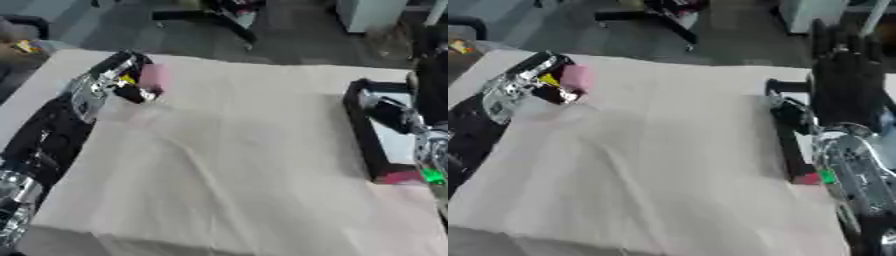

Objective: Pick up the objects with one hand, pass them to the other hand, and then place them into the box on the other side of the table.

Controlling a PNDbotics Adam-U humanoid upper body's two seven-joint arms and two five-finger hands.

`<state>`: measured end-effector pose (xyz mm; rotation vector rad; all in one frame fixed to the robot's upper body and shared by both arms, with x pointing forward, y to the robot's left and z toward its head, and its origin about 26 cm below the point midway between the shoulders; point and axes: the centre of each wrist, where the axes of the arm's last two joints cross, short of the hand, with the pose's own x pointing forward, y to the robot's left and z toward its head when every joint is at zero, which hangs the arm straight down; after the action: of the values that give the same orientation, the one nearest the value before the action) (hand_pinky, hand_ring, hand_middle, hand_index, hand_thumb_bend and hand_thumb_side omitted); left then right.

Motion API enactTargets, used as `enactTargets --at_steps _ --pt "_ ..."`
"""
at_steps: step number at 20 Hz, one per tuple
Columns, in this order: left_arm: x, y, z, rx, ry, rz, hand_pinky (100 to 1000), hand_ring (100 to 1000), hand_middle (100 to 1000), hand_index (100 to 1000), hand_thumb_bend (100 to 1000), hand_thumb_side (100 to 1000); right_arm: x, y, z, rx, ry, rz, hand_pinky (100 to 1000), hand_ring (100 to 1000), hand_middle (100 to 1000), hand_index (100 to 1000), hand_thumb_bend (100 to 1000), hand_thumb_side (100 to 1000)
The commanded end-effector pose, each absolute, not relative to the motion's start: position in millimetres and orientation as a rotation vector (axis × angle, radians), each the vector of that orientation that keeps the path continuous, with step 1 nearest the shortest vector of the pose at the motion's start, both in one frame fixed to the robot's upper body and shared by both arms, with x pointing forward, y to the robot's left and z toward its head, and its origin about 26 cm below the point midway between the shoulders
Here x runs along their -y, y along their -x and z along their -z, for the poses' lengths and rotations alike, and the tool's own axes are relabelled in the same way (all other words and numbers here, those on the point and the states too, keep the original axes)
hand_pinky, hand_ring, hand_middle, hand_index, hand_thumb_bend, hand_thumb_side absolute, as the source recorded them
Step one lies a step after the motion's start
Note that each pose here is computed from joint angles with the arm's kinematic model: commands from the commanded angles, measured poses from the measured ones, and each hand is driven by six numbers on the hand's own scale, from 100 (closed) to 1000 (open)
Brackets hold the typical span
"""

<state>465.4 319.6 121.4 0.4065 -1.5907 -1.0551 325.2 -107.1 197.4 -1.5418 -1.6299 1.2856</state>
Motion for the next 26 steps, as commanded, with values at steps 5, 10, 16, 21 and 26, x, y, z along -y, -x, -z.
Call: enactTargets --at_steps 5,10,16,21,26 --pt "-233.8 -462.3 -162.0 1.745 0.173 0.995 659 501 434 532 423 196 68.9 -310.9 -214.0 1.671 1.462 -1.536 1000 988 992 1000 559 468" --pt "-212.3 -454.5 -167.1 1.721 0.321 0.986 664 508 440 538 425 191 62.7 -310.5 -215.2 1.667 1.473 -1.578 1000 1000 1000 1000 579 401" --pt "-193.6 -450.6 -157.2 1.62 0.435 1.023 665 513 446 545 424 181 55.5 -310.6 -213.6 1.669 1.512 -1.62 1000 959 988 1000 569 346" --pt "-182.5 -450.7 -149.6 1.557 0.478 1.076 670 517 450 549 414 180 50.0 -312.0 -211.0 1.648 1.527 -1.669 1000 955 985 998 529 294" --pt "-169.9 -450.9 -150.7 1.549 0.506 1.119 672 517 451 551 403 184 44.6 -312.0 -209.1 1.651 1.49 -1.711 1000 951 982 991 482 289"
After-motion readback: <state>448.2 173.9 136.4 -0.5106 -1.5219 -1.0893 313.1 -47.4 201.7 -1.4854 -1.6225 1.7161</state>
